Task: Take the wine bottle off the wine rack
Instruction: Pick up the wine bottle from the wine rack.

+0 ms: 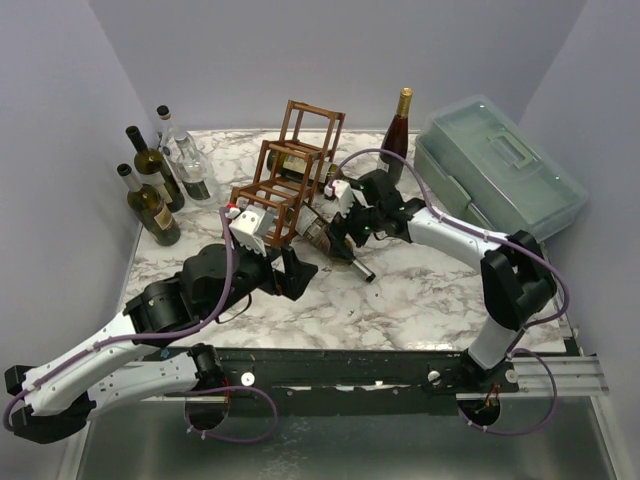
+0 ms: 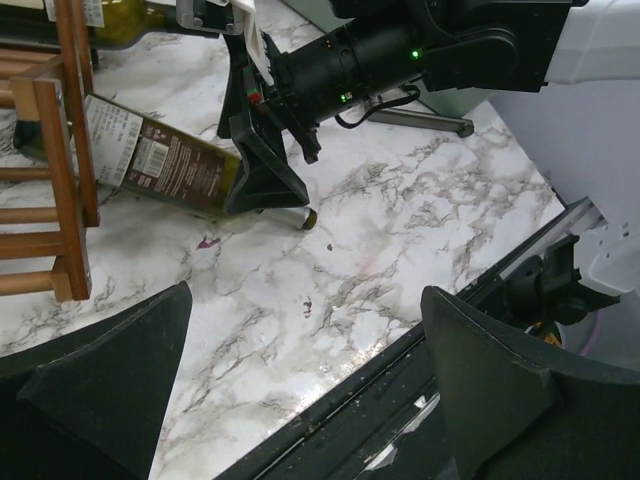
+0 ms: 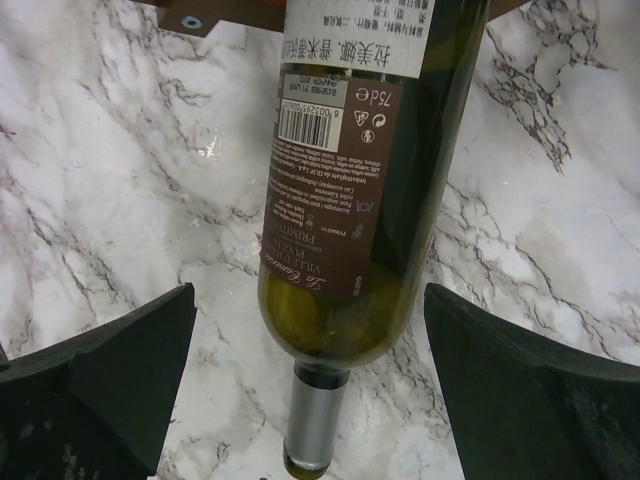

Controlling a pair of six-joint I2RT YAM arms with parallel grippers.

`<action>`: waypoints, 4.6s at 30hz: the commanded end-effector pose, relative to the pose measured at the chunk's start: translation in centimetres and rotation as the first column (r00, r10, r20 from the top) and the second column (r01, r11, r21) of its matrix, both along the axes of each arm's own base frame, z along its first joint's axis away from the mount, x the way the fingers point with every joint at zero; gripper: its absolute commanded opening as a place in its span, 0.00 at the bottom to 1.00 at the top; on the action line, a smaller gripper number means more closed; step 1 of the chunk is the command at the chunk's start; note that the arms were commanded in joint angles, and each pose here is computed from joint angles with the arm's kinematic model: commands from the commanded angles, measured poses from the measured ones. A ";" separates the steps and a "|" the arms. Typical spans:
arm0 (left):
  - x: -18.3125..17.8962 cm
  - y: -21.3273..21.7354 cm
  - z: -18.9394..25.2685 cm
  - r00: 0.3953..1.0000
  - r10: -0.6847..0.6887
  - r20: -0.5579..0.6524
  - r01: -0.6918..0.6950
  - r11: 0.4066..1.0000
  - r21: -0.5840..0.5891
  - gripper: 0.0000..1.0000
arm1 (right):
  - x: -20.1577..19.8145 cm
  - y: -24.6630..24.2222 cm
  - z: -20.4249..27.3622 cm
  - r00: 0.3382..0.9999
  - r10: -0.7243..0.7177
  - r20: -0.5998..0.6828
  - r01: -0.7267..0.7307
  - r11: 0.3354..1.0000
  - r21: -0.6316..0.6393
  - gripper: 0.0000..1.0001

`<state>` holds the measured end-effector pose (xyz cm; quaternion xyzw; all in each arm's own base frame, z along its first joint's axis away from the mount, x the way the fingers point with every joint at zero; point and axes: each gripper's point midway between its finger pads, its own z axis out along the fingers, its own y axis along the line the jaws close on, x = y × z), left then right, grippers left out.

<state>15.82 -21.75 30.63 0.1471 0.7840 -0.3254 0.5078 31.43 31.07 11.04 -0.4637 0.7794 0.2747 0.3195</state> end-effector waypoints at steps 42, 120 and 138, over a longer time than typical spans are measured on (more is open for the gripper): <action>1.0 1.5 -3.0 0.996 0.085 -0.013 -0.085 0.995 -0.053 0.99 | 2.1 1.2 -3.6 0.994 -0.062 0.087 0.069 0.995 -0.077 0.51; 3.2 -13.4 -14.8 0.627 -0.415 0.659 -0.006 0.844 0.536 0.99 | -9.2 -7.9 3.2 0.966 0.014 -0.259 -0.073 0.973 -0.220 0.33; 6.3 -13.6 -18.8 0.674 -0.305 0.673 -0.114 0.857 0.503 0.98 | -10.0 -7.2 3.8 0.938 0.019 -0.346 -0.090 0.977 -0.192 0.32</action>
